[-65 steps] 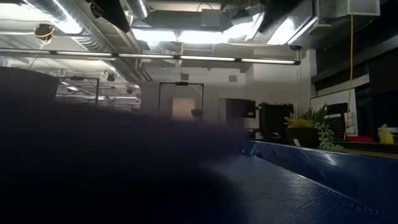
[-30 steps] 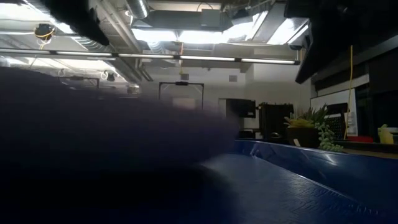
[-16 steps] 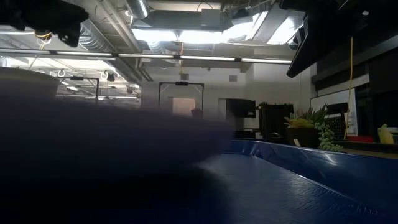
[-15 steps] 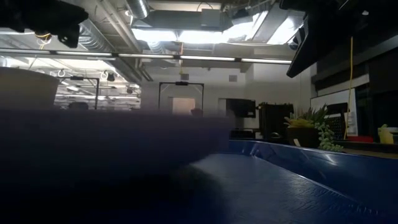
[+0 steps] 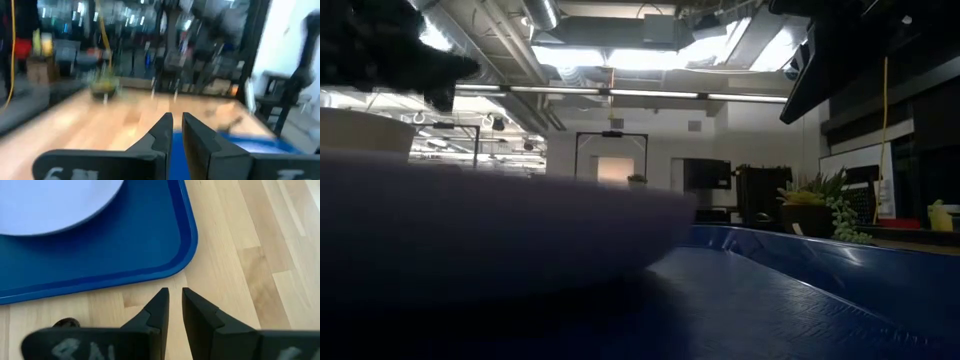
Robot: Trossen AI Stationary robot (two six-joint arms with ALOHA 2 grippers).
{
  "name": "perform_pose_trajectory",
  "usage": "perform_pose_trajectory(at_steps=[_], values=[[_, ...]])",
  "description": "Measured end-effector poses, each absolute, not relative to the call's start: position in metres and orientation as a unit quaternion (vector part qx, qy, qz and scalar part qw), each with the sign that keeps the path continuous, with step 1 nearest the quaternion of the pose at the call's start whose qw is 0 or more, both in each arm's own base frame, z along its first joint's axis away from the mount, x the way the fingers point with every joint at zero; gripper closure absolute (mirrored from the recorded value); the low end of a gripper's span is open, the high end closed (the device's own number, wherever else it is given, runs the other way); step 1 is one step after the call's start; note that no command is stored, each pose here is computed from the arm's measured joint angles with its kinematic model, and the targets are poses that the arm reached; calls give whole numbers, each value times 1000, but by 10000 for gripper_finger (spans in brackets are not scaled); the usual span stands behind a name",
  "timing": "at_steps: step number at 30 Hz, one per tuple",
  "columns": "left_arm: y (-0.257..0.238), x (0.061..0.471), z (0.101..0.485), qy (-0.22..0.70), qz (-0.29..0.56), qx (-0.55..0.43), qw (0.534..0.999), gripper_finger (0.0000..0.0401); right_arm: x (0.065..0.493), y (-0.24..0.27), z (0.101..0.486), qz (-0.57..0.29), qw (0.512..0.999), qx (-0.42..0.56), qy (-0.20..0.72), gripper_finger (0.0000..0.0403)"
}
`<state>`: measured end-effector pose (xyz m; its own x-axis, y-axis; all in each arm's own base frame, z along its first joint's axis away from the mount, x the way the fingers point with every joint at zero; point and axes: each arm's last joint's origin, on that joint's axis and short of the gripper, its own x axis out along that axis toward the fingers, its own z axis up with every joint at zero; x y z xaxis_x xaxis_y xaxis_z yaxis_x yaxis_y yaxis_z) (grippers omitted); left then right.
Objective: Pick and place plate/cup/fork/spoon on tray
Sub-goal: Put the purple plate on the blue serving tray
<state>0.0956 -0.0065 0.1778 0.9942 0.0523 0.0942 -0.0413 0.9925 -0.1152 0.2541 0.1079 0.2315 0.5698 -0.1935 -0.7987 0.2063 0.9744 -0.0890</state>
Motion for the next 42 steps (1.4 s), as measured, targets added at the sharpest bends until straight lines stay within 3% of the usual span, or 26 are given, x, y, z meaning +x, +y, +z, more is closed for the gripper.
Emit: perform_pose_trajectory(at_steps=[5, 42], values=[[-2, 97, 170, -28, 59, -67, 996, 367, 254, 108, 232, -114, 886, 10, 449, 346], [1, 97, 170, -25, 62, -40, 997, 367, 258, 108, 234, -122, 897, 16, 424, 346]])
